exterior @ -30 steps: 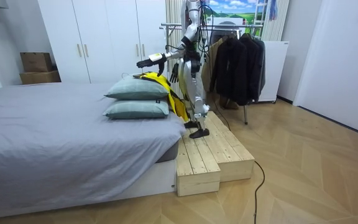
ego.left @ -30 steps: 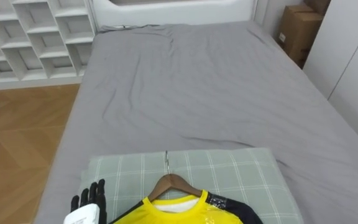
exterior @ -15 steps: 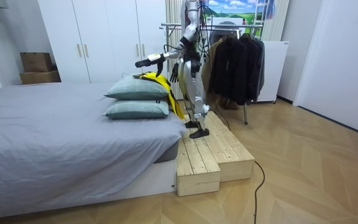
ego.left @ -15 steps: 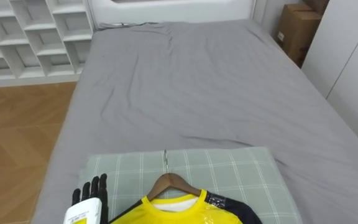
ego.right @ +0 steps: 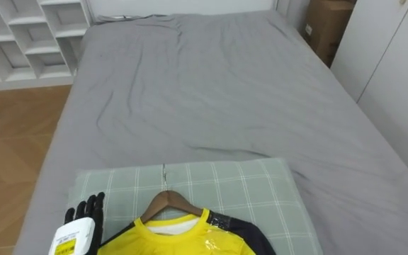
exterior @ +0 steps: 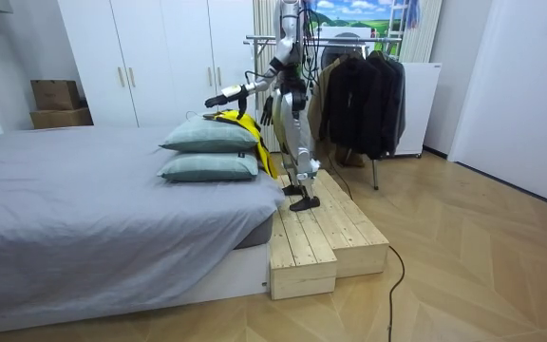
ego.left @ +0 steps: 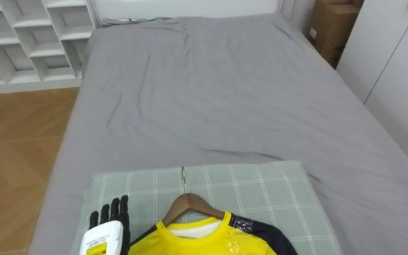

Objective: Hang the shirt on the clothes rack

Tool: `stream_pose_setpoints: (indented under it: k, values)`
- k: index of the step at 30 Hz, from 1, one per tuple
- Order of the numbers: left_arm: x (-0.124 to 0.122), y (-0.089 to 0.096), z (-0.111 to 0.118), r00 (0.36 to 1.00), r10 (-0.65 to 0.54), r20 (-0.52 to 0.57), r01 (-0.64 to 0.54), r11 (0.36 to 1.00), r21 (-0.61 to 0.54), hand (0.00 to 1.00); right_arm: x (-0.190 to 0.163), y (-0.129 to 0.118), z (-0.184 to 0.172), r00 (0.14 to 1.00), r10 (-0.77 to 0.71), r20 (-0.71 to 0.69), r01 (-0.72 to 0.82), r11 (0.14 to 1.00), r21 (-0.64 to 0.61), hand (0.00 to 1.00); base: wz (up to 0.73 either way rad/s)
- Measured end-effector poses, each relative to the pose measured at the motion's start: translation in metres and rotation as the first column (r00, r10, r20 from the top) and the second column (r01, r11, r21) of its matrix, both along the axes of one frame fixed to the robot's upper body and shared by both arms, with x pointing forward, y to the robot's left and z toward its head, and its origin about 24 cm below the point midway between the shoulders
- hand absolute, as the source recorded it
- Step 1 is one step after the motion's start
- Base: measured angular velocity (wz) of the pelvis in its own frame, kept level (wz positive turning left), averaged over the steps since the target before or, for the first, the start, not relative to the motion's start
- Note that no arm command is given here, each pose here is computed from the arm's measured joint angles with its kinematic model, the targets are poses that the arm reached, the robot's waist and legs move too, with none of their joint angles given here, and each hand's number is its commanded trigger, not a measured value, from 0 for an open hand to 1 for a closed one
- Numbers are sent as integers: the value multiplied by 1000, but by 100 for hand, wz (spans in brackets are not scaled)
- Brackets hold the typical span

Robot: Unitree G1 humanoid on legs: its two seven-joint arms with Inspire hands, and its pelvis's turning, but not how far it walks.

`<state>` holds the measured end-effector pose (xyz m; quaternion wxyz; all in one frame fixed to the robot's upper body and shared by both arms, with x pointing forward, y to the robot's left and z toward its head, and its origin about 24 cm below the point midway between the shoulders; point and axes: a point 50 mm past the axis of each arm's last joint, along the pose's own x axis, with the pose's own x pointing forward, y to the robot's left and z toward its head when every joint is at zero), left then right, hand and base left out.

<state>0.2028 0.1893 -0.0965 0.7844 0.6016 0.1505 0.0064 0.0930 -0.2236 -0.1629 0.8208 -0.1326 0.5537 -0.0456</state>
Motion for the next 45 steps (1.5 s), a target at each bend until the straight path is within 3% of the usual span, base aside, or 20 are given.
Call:
stream_pose_setpoints:
  k: [11,18,25,45]
  values:
    - [4,6,-1,1000,14,-14,-14,1000,19,0,-3,-4,0,1000,-10,-7,9,999,-31,0,0]
    - [31,8,12,1000,-12,23,10,999,54,0,0,-5,1,1000,9,-5,-10,999,-52,0,-2]
    - [55,5,23,997,-70,32,67,995,80,0,37,2,9,991,127,39,-125,990,-66,0,-6]
    - [66,2,27,999,-39,35,38,999,38,0,61,11,15,983,159,86,-154,986,-67,0,-1]
